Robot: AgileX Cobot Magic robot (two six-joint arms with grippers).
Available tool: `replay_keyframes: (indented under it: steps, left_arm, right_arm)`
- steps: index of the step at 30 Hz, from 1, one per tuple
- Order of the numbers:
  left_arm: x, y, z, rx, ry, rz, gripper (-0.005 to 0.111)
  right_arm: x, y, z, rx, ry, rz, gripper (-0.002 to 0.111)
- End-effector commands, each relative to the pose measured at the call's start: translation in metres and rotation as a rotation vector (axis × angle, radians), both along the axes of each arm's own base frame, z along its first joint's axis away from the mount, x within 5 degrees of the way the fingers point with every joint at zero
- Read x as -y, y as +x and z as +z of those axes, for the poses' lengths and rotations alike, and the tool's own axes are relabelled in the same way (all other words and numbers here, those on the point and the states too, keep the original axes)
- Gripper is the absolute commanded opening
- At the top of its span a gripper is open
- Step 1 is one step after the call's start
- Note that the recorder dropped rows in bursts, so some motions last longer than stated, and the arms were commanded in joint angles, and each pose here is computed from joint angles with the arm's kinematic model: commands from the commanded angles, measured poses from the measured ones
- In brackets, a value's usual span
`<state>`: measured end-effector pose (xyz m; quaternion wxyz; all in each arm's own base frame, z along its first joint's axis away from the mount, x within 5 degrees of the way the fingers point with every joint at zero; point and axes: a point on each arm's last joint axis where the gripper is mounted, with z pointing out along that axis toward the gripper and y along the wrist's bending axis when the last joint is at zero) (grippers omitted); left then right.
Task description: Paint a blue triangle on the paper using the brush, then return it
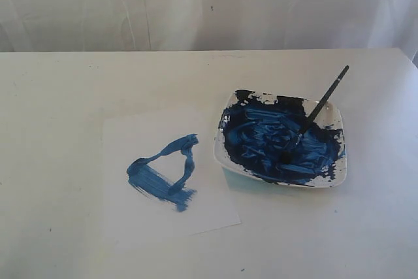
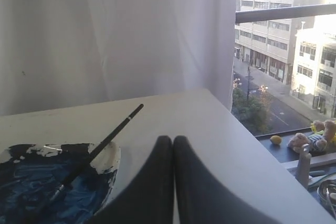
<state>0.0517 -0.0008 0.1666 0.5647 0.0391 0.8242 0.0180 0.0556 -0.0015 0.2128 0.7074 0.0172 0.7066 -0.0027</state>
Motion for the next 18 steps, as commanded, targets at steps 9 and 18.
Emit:
replay_keyframes:
  steps: [9, 18]
  left_arm:
    - [0.000, 0.000, -0.001, -0.005, -0.009, 0.002, 0.000]
    - [0.000, 0.000, -0.001, -0.005, -0.009, 0.002, 0.000]
  right_arm:
    - [0.001, 0.000, -0.018, -0.120, -0.072, -0.015, 0.000]
    - [0.002, 0.000, -0.020, -0.144, -0.075, -0.016, 0.000]
